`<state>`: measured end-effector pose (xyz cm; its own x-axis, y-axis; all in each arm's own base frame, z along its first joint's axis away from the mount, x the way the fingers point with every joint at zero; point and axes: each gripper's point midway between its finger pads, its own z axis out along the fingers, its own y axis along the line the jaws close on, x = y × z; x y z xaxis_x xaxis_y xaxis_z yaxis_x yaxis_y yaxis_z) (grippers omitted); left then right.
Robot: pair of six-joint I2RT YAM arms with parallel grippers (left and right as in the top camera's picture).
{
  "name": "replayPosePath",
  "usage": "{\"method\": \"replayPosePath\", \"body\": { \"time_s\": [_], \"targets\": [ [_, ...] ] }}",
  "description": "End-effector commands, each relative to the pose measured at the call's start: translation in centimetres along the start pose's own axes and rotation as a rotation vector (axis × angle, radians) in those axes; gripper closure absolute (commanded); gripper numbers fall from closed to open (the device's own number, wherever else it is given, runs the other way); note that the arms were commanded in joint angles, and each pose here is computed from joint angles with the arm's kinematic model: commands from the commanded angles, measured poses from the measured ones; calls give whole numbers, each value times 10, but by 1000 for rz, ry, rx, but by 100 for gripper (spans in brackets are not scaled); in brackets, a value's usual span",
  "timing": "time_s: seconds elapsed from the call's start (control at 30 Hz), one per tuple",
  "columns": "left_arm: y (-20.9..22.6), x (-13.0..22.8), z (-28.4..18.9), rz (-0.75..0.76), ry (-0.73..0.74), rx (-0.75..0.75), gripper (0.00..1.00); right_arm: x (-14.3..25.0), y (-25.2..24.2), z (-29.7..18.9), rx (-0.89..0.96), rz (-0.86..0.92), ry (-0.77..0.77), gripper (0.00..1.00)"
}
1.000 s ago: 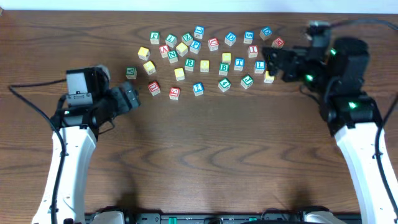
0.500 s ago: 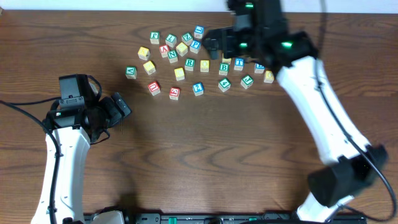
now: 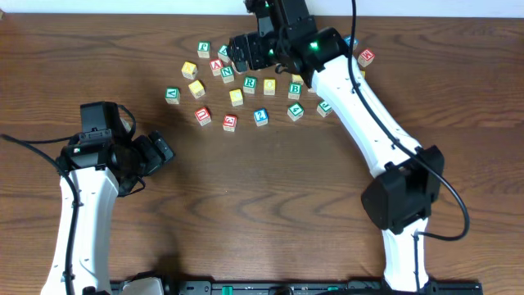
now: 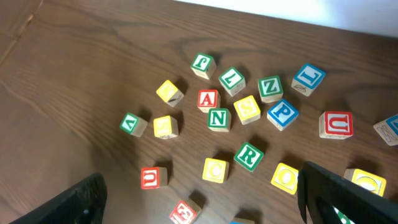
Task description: Spell out ROBOT
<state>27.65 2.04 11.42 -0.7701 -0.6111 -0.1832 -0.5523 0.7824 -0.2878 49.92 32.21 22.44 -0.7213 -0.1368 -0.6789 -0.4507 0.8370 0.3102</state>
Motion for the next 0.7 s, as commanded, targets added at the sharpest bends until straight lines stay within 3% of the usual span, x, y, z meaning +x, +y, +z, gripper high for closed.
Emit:
{"method": "replayPosePath", "body": {
  "time_s": [0.0,0.4,0.67],
  "targets": [
    [-2,-7,-7,-3,-29,3,2,-8,-12,11,41,53,-22,9],
    [-1,-4,-7,-6,-16,-3,2,60,-21,95,263,149,69,25],
    [0,-2,-7,-7,-9,-7,2,84,-23,108,464,173,30,33]
  ]
}}
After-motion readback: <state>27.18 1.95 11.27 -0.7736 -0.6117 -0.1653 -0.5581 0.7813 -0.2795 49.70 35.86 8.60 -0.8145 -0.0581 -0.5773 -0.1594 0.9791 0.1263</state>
